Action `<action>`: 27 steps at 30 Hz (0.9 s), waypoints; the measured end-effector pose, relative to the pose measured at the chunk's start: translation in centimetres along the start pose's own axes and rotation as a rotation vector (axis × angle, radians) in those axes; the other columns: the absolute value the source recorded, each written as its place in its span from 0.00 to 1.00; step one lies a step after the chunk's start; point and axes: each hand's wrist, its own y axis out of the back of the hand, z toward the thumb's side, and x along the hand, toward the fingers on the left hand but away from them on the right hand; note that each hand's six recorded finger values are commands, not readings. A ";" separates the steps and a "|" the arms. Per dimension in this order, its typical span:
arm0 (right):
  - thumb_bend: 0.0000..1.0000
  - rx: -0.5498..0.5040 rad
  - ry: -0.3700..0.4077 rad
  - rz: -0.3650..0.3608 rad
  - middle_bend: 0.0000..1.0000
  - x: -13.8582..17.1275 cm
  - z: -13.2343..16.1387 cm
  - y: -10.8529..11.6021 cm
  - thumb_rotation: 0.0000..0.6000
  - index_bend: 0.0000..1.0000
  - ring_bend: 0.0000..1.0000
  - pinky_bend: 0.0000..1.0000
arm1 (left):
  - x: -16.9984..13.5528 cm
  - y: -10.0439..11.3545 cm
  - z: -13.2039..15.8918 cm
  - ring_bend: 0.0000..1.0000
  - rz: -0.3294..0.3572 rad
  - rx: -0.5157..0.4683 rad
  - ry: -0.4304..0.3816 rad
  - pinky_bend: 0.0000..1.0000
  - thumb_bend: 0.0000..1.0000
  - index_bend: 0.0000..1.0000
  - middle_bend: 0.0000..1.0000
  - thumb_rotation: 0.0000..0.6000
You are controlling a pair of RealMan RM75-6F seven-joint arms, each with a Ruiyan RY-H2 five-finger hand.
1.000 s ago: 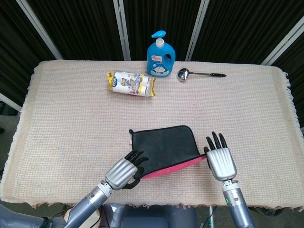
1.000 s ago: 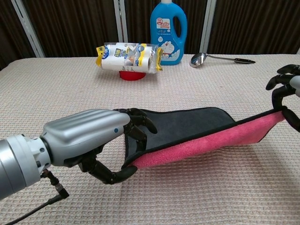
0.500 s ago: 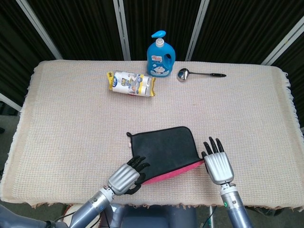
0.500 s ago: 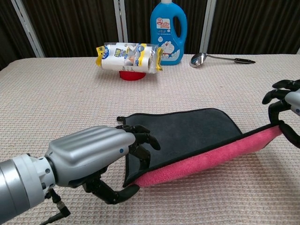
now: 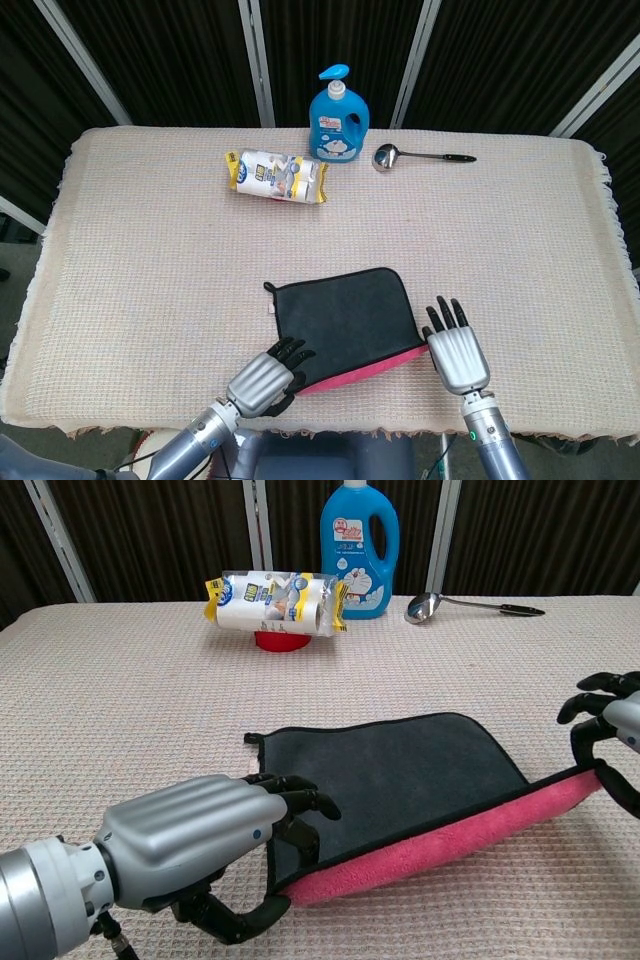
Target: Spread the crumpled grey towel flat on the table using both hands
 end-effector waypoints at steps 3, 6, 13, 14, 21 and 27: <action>0.64 0.008 0.004 0.004 0.22 0.1 0.1 0.0 1.00 0.33 0.05 0.12 | -0.1 0.0 0.0 0.00 -0.007 0.002 -0.003 0.06 0.37 0.33 0.07 1.00; 0.64 0.017 0.010 0.010 0.20 0.3 0.2 0.0 1.00 0.24 0.04 0.11 | -0.2 -0.1 0.0 0.00 -0.014 0.006 -0.008 0.05 0.35 0.26 0.06 1.00; 0.63 0.037 0.012 0.029 0.15 0.5 0.5 -0.1 1.00 0.08 0.01 0.09 | -0.4 0.1 0.1 0.00 -0.025 0.003 -0.020 0.05 0.31 0.18 0.04 1.00; 0.63 0.039 0.011 0.030 0.15 0.5 0.5 -0.1 1.00 0.07 0.00 0.09 | -0.5 0.1 0.0 0.00 -0.025 0.004 -0.021 0.05 0.30 0.18 0.04 1.00; 0.63 0.068 0.002 0.017 0.12 0.7 0.4 0.5 1.00 0.06 0.00 0.08 | -0.6 0.6 -0.4 0.00 -0.018 -0.008 -0.011 0.05 0.30 0.13 0.04 1.00; 0.63 0.046 -0.020 -0.018 0.12 0.6 -0.3 1.7 1.00 0.06 0.00 0.07 | -0.9 1.6 -1.7 0.00 -0.009 -0.013 0.018 0.05 0.35 0.07 0.04 1.00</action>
